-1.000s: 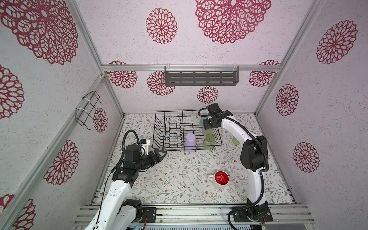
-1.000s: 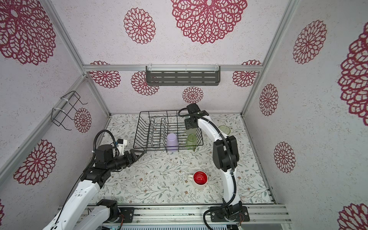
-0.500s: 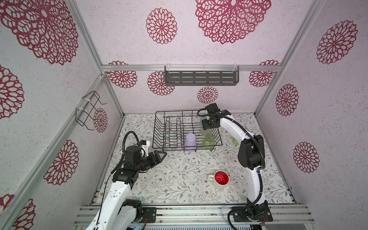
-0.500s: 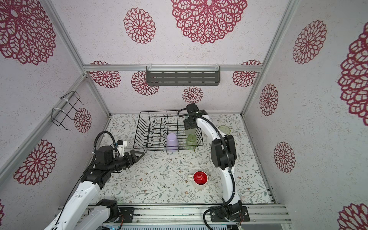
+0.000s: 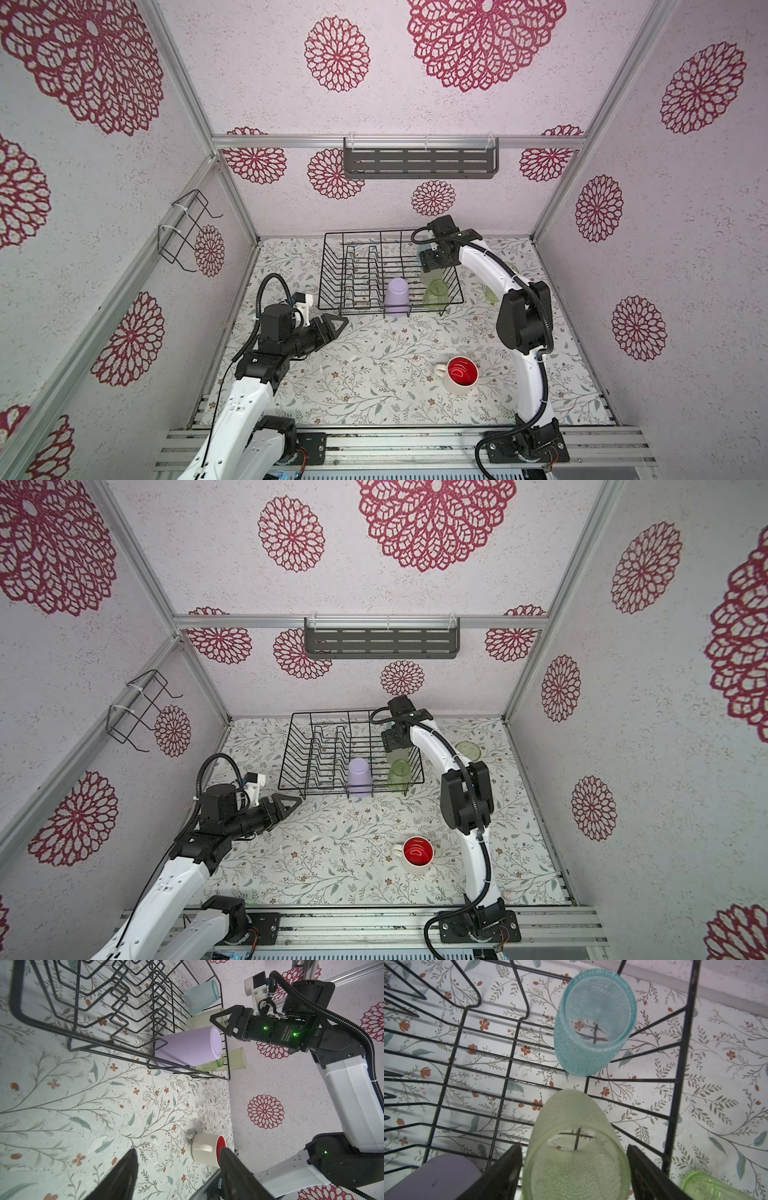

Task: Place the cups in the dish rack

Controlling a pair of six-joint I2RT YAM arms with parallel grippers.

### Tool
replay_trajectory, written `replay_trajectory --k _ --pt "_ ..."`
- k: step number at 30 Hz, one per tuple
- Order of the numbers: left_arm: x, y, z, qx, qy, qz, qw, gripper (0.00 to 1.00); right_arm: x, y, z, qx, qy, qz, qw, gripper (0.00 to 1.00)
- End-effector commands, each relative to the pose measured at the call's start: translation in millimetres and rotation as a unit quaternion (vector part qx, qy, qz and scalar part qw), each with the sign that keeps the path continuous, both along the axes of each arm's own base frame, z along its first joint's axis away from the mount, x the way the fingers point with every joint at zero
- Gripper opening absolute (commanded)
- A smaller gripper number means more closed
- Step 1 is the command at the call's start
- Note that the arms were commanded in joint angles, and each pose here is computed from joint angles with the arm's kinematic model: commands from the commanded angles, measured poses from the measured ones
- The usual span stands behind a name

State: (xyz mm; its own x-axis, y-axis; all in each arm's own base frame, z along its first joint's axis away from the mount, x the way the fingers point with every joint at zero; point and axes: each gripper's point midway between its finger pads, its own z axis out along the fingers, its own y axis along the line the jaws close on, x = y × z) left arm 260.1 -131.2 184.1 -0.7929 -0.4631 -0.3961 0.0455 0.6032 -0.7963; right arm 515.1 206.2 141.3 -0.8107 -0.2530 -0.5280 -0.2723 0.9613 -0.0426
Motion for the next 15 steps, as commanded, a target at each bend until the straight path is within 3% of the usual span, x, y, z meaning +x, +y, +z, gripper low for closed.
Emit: replay_trajectory --k 1,5,8,15 --pt "3 1 9 -0.003 -0.018 0.003 1.0 0.66 5 -4 56 0.014 -0.055 0.001 0.998 0.83" --pt "3 -2 14 -0.01 -0.02 -0.006 1.0 0.67 -3 -8 87 0.026 -0.083 0.0 0.996 0.85" --pt "-4 -18 22 -0.027 -0.032 -0.051 0.998 0.65 -10 -13 106 0.025 -0.12 0.01 0.992 0.86" --pt "-12 -38 27 0.036 -0.044 -0.09 0.994 0.67 -32 -67 117 -0.009 -0.235 -0.048 0.971 0.93"
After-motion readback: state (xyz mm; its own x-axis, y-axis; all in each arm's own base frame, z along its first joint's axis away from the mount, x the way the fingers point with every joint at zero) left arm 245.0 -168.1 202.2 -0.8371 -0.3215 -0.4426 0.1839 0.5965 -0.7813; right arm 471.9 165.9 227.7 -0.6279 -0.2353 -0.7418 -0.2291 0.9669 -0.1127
